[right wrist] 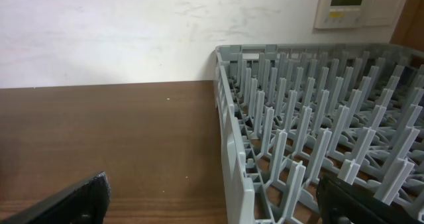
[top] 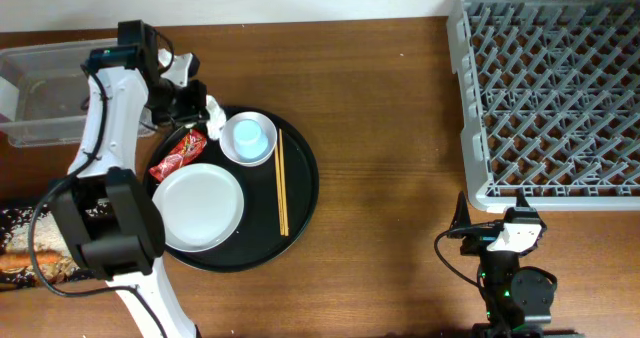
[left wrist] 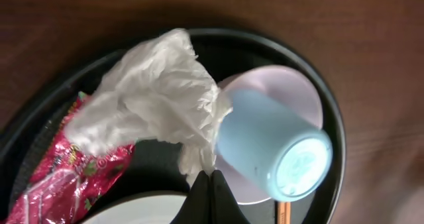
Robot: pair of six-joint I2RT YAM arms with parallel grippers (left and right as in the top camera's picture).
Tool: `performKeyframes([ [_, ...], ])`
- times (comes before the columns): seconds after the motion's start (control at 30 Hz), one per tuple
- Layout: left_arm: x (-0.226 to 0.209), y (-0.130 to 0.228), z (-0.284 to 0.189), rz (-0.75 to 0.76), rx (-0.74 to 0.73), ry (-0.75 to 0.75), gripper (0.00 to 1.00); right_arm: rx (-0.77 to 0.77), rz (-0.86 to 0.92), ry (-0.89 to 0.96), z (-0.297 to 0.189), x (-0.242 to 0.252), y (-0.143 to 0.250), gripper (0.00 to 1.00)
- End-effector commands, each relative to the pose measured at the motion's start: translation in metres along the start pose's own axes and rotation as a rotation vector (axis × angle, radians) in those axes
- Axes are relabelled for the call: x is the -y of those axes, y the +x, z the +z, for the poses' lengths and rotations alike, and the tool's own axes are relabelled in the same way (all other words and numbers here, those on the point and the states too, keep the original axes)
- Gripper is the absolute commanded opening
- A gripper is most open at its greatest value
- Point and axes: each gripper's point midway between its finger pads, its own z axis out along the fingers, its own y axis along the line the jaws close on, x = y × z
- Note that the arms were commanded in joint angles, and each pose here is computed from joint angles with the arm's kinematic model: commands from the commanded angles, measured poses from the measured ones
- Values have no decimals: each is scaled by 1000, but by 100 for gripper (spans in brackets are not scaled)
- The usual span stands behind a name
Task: Sort waste into correct bins and load items into the dishwasher rack
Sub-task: 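Carry the tissue left and drop it into the clear bin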
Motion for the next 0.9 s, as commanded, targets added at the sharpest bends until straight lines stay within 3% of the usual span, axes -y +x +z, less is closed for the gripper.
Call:
performKeyframes([
  [0.0,8,-27,-21,-62,89,17,0,-3,0,19,0,4,2,98],
  [0.2,-12,-62,-64,-168,242,-33,0,-3,0,19,0,4,2,98],
  [0.37,-77,-91,-97,-285,422,-252,0,-3,0,19,0,4,2,98],
  [0.6,-146,-97,-136,-372,545,-521,1,-3,0,19,0,4,2,98],
  [0.87,-197,-86,-148,-454,559,-637,5,-3,0,19,0,4,2,98],
])
